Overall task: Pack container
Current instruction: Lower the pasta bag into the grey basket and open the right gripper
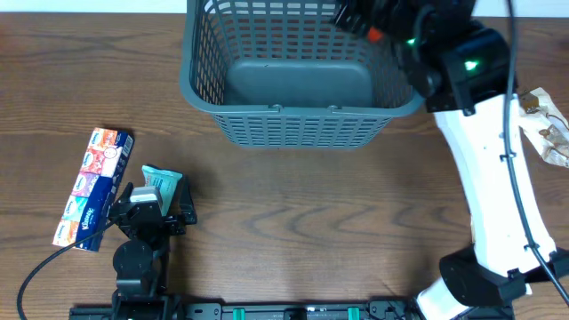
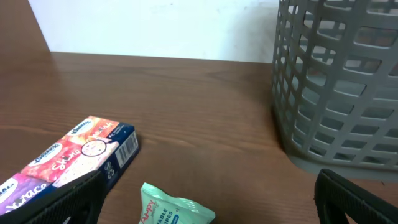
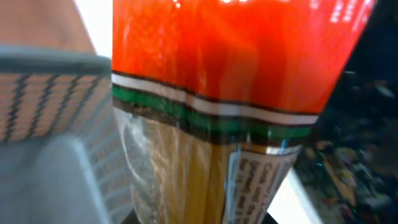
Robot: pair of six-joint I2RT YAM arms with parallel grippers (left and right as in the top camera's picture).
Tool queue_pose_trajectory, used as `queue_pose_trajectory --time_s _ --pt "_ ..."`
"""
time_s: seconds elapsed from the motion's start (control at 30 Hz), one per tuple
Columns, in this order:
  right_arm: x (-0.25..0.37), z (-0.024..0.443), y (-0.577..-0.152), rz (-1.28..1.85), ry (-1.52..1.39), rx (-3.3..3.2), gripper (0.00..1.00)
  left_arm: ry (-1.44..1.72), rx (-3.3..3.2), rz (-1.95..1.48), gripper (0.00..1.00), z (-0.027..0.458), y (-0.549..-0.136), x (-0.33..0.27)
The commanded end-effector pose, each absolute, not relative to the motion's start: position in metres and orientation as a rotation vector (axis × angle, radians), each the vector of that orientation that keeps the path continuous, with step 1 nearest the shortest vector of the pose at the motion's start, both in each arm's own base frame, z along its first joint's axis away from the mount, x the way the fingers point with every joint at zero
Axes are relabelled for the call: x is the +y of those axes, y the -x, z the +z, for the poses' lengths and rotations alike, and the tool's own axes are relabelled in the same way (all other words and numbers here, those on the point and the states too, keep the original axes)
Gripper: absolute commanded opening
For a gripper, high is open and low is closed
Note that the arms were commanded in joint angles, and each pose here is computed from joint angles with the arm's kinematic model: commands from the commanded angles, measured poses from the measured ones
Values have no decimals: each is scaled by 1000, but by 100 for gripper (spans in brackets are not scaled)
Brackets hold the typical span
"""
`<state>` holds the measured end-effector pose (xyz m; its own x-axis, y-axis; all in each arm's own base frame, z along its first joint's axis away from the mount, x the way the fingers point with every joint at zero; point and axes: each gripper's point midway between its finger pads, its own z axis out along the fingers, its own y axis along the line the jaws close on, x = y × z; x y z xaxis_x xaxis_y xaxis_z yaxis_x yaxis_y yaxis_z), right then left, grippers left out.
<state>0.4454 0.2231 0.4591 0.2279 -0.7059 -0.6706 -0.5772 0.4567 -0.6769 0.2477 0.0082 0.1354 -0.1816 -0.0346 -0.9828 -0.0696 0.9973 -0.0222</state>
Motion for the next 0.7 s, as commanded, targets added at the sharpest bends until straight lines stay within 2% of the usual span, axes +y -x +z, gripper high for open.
queue_pose_trajectory --time_s 0.0,0.37,0.67 --pt "229 437 -455 -214 1368 1394 1 86 1795 44 99 121 -246 10" --pt "234 284 -476 -64 1617 1742 1 86 1795 44 99 121 -246 10" --pt "233 200 -479 13 1735 1922 1 86 1795 44 99 121 -246 10"
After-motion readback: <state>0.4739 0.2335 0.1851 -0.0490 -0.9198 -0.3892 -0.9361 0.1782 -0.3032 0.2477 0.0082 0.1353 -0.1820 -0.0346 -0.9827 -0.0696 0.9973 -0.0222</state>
